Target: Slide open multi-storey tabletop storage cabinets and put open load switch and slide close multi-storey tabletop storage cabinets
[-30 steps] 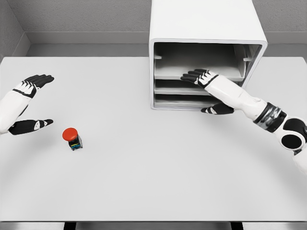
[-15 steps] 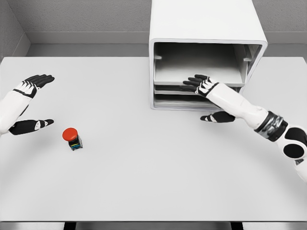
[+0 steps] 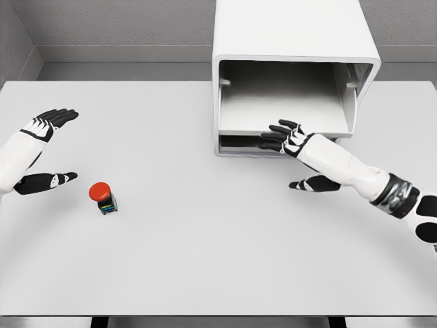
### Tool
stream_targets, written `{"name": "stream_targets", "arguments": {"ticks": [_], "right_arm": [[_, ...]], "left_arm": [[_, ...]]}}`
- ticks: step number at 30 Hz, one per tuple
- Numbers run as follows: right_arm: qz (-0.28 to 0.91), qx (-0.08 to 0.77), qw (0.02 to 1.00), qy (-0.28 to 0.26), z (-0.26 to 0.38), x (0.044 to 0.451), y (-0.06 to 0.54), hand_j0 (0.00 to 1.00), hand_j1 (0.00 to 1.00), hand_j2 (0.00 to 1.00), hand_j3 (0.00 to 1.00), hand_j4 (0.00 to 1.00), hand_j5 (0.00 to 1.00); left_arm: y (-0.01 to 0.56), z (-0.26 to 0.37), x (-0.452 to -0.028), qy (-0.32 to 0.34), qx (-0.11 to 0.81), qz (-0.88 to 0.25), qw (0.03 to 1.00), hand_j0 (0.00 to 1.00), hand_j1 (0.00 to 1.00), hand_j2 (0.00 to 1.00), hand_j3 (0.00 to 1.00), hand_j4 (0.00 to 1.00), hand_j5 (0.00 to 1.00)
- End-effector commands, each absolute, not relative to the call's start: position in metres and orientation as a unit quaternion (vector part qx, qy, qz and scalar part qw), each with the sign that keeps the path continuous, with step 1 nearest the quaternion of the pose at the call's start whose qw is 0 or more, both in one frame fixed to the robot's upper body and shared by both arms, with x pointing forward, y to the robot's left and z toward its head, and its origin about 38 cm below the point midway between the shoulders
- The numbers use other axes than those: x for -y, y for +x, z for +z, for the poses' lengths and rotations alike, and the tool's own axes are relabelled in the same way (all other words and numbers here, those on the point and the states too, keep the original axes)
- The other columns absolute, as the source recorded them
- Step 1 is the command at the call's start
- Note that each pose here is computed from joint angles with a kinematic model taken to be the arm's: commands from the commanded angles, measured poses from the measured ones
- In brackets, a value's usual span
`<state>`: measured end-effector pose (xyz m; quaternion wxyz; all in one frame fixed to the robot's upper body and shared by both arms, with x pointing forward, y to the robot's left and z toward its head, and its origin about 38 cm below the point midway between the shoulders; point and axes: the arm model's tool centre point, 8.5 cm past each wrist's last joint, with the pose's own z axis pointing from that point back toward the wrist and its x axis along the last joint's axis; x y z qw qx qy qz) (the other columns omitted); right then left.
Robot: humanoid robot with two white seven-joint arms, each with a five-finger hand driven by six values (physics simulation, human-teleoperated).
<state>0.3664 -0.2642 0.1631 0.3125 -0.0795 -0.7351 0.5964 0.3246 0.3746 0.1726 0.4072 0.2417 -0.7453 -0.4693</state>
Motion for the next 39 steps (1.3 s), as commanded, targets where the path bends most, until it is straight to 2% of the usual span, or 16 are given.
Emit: {"name": "stream_targets", "arguments": {"ticks": [1, 18, 25, 27, 29, 32, 36, 39], "right_arm": [[0.610, 0.725, 0.307, -0.091, 0.170, 0.272, 0.366, 1.00, 1.00, 1.00, 1.00, 1.00, 1.00], [0.601, 0.733, 0.300, -0.105, 0.183, 0.284, 0.347, 1.00, 1.00, 1.00, 1.00, 1.00, 1.00], [0.573, 0.752, 0.295, -0.135, 0.212, 0.304, 0.350, 1.00, 1.00, 1.00, 1.00, 1.00, 1.00], [0.568, 0.750, 0.305, -0.149, 0.212, 0.318, 0.344, 0.99, 0.99, 0.99, 0.99, 0.99, 0.99], [0.570, 0.747, 0.307, -0.149, 0.212, 0.319, 0.344, 0.85, 0.85, 0.85, 0.85, 0.85, 0.85], [0.576, 0.741, 0.310, -0.150, 0.210, 0.322, 0.342, 0.82, 0.82, 0.82, 0.82, 0.82, 0.82], [0.580, 0.737, 0.313, -0.151, 0.211, 0.327, 0.341, 0.72, 0.72, 0.72, 0.72, 0.72, 0.72], [0.582, 0.734, 0.317, -0.149, 0.209, 0.329, 0.339, 0.72, 0.72, 0.72, 0.72, 0.72, 0.72]], "left_arm": [[0.325, 0.175, -0.375, 0.242, 0.748, -0.466, 0.406, 1.00, 1.00, 1.00, 1.00, 1.00, 1.00], [0.318, 0.174, -0.381, 0.244, 0.745, -0.466, 0.411, 1.00, 1.00, 1.00, 1.00, 1.00, 1.00], [0.317, 0.198, -0.389, 0.245, 0.743, -0.487, 0.389, 1.00, 1.00, 1.00, 1.00, 1.00, 1.00], [0.305, 0.192, -0.385, 0.216, 0.742, -0.493, 0.399, 1.00, 1.00, 1.00, 1.00, 1.00, 1.00], [0.302, 0.181, -0.373, 0.171, 0.745, -0.496, 0.412, 1.00, 1.00, 1.00, 1.00, 1.00, 1.00], [0.298, 0.178, -0.365, 0.089, 0.729, -0.522, 0.433, 1.00, 1.00, 1.00, 1.00, 1.00, 1.00], [0.295, 0.183, -0.355, 0.063, 0.712, -0.559, 0.420, 1.00, 1.00, 1.00, 1.00, 1.00, 1.00], [0.294, 0.183, -0.352, 0.045, 0.714, -0.557, 0.422, 1.00, 1.00, 1.00, 1.00, 1.00, 1.00]]}}
